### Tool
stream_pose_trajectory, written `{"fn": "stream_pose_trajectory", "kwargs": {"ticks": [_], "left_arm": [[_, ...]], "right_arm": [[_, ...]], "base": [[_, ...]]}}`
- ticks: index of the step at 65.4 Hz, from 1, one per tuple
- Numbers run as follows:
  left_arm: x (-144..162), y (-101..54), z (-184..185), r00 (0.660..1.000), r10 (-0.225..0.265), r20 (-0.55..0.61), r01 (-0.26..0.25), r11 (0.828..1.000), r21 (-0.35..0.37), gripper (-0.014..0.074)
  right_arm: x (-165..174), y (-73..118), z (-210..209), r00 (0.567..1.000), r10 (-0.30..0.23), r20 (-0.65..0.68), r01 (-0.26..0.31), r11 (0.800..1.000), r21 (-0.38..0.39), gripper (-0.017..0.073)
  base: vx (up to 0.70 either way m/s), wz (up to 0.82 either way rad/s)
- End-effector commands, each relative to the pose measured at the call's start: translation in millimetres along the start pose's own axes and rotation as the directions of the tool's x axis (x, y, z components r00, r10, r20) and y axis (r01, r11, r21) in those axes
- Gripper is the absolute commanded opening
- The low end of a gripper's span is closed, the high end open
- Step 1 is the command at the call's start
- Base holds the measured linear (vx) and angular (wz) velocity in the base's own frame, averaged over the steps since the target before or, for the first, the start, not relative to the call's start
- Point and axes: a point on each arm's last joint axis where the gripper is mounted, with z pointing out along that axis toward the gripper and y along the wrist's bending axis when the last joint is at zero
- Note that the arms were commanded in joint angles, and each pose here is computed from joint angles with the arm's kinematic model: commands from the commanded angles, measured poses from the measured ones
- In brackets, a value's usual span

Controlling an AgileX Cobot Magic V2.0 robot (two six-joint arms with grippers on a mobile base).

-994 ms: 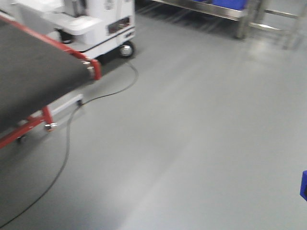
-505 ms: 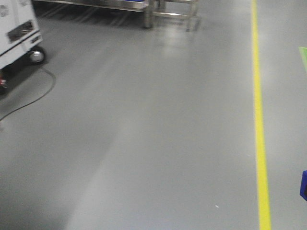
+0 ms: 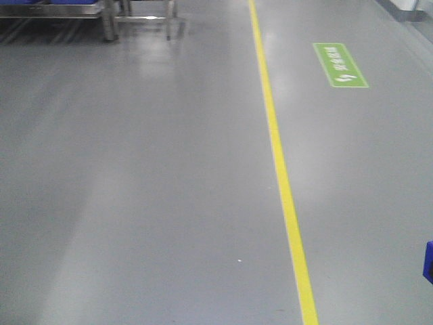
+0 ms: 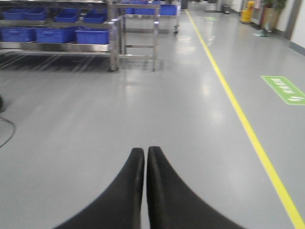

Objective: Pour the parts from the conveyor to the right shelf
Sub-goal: 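Turn the base away from the conveyor and drive along the aisle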

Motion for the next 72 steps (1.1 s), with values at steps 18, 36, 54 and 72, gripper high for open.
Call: {"fn": "stream_pose_trajectory", "kwargs": {"ticks": [18, 36, 54, 72], "left_arm": [[-13.1, -0.9, -2.8, 0.995, -0.016, 0.098, 0.015, 1.0, 0.014, -0.0006], [-13.1, -0.9, -2.8, 0.995, -0.016, 0.098, 0.015, 1.0, 0.014, -0.0006], [-13.1, -0.9, -2.8, 0.995, -0.016, 0.098, 0.015, 1.0, 0.014, -0.0006], [-13.1, -0.9, -2.8, 0.995, -0.016, 0.098, 0.015, 1.0, 0.014, -0.0006]], "right_arm": [[-14.7, -3.5, -2.8, 0.996, -0.005, 0.086, 0.002, 1.0, 0.031, -0.0001], [-14.6, -3.6, -2.8, 0.996, -0.005, 0.085, 0.002, 0.999, 0.032, -0.0001], [-14.6, -3.6, -2.8, 0.996, -0.005, 0.085, 0.002, 0.999, 0.032, -0.0001], [-14.6, -3.6, -2.8, 0.996, -0.005, 0.085, 0.002, 0.999, 0.032, -0.0001]], "base": [[-0.07, -0.41], [0.01, -0.13], [0.08, -0.02], [0.16, -0.13]]}}
